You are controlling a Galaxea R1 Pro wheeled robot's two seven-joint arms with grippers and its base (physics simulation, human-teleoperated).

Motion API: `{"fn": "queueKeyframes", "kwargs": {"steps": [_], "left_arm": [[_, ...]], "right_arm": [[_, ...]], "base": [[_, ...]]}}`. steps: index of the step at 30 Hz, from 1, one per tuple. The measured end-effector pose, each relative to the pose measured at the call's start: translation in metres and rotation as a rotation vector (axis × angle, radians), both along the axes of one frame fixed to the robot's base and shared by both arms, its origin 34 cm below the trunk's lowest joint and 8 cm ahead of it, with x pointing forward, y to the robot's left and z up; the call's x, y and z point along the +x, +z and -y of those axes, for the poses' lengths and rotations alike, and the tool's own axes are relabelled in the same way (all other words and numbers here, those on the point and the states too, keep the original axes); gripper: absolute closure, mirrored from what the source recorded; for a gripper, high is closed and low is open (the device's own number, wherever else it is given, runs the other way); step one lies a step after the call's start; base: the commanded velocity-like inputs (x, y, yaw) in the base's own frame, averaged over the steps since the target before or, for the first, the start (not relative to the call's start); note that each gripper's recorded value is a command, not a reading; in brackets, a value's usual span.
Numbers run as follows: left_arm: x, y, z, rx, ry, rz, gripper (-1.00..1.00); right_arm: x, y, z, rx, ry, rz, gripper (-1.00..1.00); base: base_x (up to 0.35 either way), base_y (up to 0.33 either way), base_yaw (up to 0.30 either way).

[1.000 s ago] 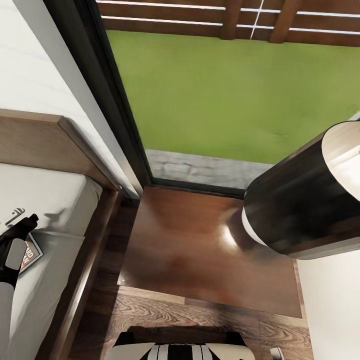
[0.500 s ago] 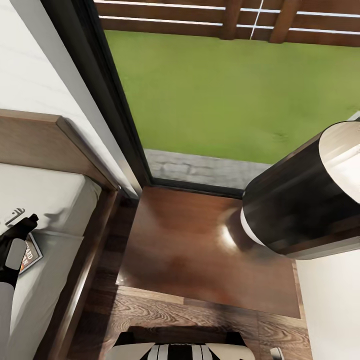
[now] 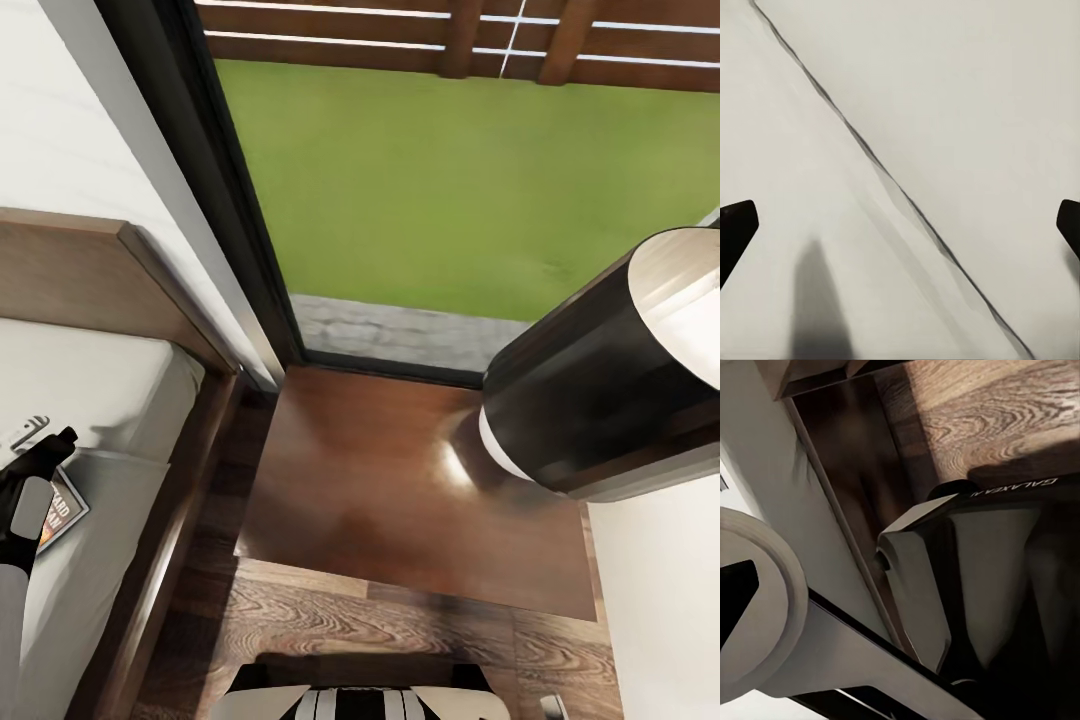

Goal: In the bedroom, move the book from the bed onto either nightstand, and place the two sandals side by side next to the bed.

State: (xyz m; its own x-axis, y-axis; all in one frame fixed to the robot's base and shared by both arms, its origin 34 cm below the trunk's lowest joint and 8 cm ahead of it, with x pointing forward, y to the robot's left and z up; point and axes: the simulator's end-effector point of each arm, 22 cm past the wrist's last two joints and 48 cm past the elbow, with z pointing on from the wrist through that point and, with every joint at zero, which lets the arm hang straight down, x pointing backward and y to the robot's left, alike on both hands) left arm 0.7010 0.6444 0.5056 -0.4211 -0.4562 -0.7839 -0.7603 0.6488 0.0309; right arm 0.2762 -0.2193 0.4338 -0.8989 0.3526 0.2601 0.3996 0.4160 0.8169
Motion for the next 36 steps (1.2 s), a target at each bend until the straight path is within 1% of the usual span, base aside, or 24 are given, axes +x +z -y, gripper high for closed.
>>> {"fn": "queueKeyframes", "kwargs": {"steps": [10,17,36], "left_arm": [[-0.0001,0.0,0.0,-0.001,0.001,0.001,-1.0],[0.0011,0.0006,0.0003,-0.001,-0.002,0.003,-1.0],[0.0002,0.001,-0.0007,0.003,0.0,0.0,-1.0]], "right_arm": [[0.0005,-0.0002,0.0,0.0,0.0,0.001,-1.0],[0.0,-0.0001,0.0,0.0,0.0,0.0,-1.0],[0.0003,0.0001,-0.0001,0.001,0.0,0.001,-1.0]], "base": [[-0.007,0.0,0.0],[-0.157,0.0,0.0],[-0.003,-0.013,0.0]]}}
